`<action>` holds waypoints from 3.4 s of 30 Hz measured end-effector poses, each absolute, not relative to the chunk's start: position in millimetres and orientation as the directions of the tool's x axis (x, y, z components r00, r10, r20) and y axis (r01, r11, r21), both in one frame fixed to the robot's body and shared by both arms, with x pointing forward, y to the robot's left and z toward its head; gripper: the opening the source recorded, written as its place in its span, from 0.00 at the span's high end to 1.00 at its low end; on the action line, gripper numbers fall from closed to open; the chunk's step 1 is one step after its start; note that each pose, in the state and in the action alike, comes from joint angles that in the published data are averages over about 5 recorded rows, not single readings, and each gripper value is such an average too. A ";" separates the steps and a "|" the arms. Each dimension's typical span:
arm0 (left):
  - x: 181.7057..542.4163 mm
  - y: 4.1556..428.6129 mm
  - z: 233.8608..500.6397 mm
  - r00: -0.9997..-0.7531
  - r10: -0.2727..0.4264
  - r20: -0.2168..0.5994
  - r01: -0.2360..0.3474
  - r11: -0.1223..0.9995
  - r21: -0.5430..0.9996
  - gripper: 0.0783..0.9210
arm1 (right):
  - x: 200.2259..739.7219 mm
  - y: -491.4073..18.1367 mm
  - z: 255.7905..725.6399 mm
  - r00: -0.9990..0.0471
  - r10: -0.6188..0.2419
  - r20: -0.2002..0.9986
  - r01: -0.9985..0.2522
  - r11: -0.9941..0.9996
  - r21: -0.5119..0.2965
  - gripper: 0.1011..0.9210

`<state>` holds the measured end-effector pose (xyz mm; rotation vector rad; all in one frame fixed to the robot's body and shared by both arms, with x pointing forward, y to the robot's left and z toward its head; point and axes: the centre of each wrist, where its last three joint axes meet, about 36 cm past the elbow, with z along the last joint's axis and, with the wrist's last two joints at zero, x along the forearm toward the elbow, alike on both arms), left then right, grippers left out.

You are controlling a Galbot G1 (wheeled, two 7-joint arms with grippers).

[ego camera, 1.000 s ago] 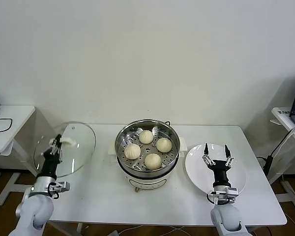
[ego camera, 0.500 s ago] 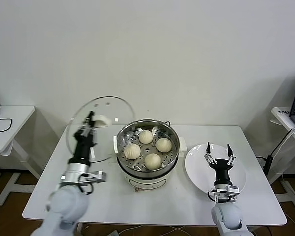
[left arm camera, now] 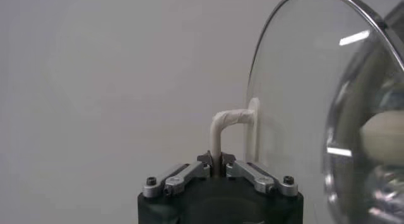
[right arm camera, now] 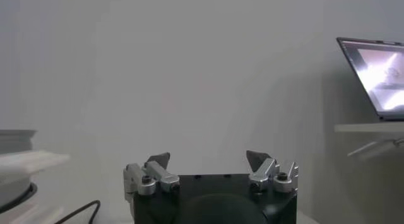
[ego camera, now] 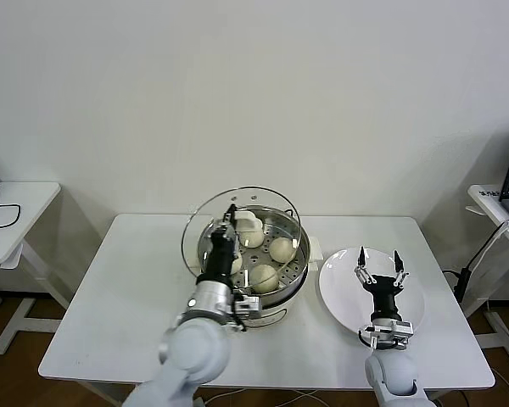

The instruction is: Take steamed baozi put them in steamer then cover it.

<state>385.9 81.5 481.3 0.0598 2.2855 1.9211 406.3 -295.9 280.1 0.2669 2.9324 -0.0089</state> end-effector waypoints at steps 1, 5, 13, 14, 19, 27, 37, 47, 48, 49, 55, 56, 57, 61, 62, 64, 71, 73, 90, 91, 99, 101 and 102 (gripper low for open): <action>387.6 77.0 479.6 -0.988 0.130 -0.086 -0.064 0.165 0.984 0.87 | 406.7 -295.8 280.0 -0.964 0.179 -0.196 0.180 0.984 0.012 0.12; 393.4 62.1 472.4 -0.990 0.128 -0.063 -0.047 0.121 0.992 0.87 | 407.2 -295.6 279.0 -0.964 0.181 -0.194 0.183 0.983 0.012 0.12; 403.6 42.2 457.3 -0.993 0.118 -0.028 -0.021 0.059 0.998 0.87 | 407.1 -297.1 277.9 -0.964 0.185 -0.192 0.187 0.982 0.009 0.12; 404.9 40.4 455.7 -0.993 0.116 -0.025 -0.019 0.054 0.998 0.87 | 407.0 -297.2 277.8 -0.964 0.185 -0.192 0.187 0.982 0.008 0.12; 412.1 33.4 448.1 -0.994 0.105 -0.013 -0.010 0.030 0.999 0.87 | 407.1 -296.7 277.1 -0.964 0.184 -0.191 0.186 0.982 0.008 0.12; 418.9 32.2 435.9 -0.996 0.088 0.009 0.009 -0.003 1.000 0.87 | 408.6 -296.8 276.5 -0.964 0.183 -0.191 0.185 0.983 0.007 0.12; 422.3 28.8 430.0 -0.996 0.082 0.021 0.020 -0.013 1.000 0.87 | 409.2 -294.8 274.4 -0.965 0.181 -0.188 0.183 0.983 0.007 0.12; 426.2 30.7 426.8 -0.997 0.075 0.021 0.019 -0.027 0.999 0.87 | 409.3 -295.3 274.6 -0.965 0.180 -0.189 0.182 0.983 0.005 0.12; 426.2 31.0 426.7 -0.997 0.074 0.022 0.020 -0.026 0.999 0.87 | 409.3 -295.3 274.6 -0.965 0.180 -0.189 0.182 0.983 0.005 0.12; 426.2 31.2 426.6 -0.997 0.073 0.023 0.021 -0.025 0.999 0.86 | 409.3 -295.3 274.6 -0.965 0.180 -0.189 0.182 0.983 0.005 0.12; 424.0 31.7 428.0 -0.997 0.071 0.023 0.022 -0.017 1.000 0.71 | 408.7 -294.6 273.9 -0.966 0.177 -0.187 0.180 0.984 0.005 0.12; 423.1 31.7 428.3 -0.997 0.071 0.024 0.023 -0.015 1.000 0.68 | 408.6 -294.5 273.7 -0.966 0.177 -0.186 0.179 0.984 0.005 0.12; 422.1 31.6 428.7 -0.997 0.072 0.024 0.023 -0.013 1.000 0.65 | 408.5 -294.4 273.5 -0.967 0.177 -0.186 0.179 0.984 0.005 0.12; 416.5 32.4 431.7 -0.997 0.077 0.024 0.024 -0.005 1.000 0.50 | 409.2 -294.2 273.8 -0.967 0.176 -0.187 0.178 0.984 0.005 0.12; 414.3 32.8 432.7 -0.997 0.078 0.024 0.024 -0.001 1.000 0.47 | 409.5 -294.1 274.1 -0.967 0.175 -0.188 0.177 0.984 0.005 0.12; 408.9 33.8 435.0 -0.996 0.083 0.024 0.025 0.007 1.000 0.40 | 410.4 -293.9 274.8 -0.966 0.174 -0.189 0.177 0.984 0.005 0.12; 381.0 47.2 451.2 -0.995 0.102 0.013 0.021 0.077 0.997 0.17 | 412.4 -293.6 278.3 -0.968 0.169 -0.188 0.172 0.985 0.002 0.12; 370.0 55.1 458.8 -0.994 0.110 0.005 0.018 0.114 0.993 0.14 | 411.8 -293.3 279.4 -0.969 0.164 -0.182 0.167 0.986 0.000 0.12; 348.4 193.3 470.2 -0.997 0.058 -0.059 0.000 0.708 0.706 0.12 | 389.6 -294.0 293.3 -0.989 0.125 -0.086 0.123 0.992 0.027 0.12; 351.8 203.4 464.3 -0.997 0.056 -0.056 0.003 0.735 0.678 0.12 | 387.8 -294.7 293.8 -0.989 0.123 -0.082 0.120 0.992 0.030 0.12; 366.8 263.2 410.1 -0.998 0.050 -0.033 0.030 0.895 0.445 0.12 | 373.0 -298.1 296.3 -0.992 0.109 -0.058 0.106 0.993 0.044 0.12; 366.9 271.7 398.1 -0.998 0.048 -0.028 0.033 0.917 0.399 0.12 | 369.3 -297.4 295.9 -0.993 0.105 -0.053 0.102 0.994 0.046 0.12; 366.5 275.3 392.8 -0.999 0.047 -0.026 0.034 0.924 0.381 0.12 | 367.5 -296.9 295.6 -0.993 0.103 -0.049 0.101 0.994 0.047 0.12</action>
